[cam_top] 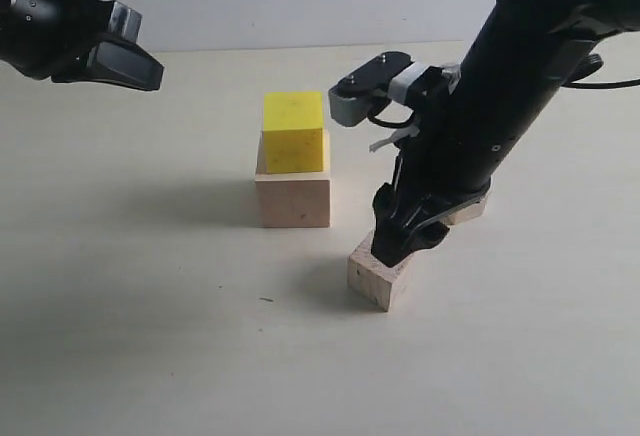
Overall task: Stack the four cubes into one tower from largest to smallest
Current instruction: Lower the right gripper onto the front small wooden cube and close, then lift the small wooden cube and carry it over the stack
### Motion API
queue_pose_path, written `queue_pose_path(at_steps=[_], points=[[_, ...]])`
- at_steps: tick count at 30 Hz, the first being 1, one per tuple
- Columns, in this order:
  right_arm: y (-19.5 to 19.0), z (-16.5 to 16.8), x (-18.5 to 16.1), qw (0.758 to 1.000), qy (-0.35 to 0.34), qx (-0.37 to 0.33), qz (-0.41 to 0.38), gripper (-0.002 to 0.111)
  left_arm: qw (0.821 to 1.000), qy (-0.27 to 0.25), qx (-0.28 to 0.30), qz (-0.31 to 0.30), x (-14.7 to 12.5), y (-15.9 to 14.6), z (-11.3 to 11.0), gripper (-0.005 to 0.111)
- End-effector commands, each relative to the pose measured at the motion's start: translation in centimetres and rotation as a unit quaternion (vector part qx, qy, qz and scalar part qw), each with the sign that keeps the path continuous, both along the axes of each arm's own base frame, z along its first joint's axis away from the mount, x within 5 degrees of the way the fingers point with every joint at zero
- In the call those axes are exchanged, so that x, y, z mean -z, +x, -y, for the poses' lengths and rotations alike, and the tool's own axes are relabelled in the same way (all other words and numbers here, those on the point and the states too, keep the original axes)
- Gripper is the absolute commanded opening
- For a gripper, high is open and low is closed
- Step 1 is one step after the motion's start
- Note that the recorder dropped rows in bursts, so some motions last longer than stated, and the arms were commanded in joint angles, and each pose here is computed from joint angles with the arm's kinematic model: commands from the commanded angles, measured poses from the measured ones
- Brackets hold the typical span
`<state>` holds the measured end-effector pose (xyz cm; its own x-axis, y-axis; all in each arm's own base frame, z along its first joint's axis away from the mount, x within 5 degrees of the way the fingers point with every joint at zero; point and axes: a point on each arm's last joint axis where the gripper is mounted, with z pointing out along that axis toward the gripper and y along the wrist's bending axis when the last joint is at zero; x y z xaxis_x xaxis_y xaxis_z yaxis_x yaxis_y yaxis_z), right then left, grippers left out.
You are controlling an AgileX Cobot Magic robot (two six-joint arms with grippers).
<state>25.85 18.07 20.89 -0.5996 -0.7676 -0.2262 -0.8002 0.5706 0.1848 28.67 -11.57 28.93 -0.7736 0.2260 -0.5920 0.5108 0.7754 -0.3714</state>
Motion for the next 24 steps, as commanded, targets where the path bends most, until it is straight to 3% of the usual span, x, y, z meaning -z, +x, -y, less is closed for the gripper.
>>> queue_pose_path(at_steps=[1,24], points=[[0.5,-0.3,1.5,1.000,-0.006,-0.003,-0.009,0.069,1.000,-0.005,0.004,-0.008,-0.1,-0.3,0.0,0.000],[3.3,-1.4,5.4,0.998,-0.047,-0.018,-0.030,0.073,1.000,-0.003,0.009,-0.007,-0.1,-0.4,0.0,0.000]])
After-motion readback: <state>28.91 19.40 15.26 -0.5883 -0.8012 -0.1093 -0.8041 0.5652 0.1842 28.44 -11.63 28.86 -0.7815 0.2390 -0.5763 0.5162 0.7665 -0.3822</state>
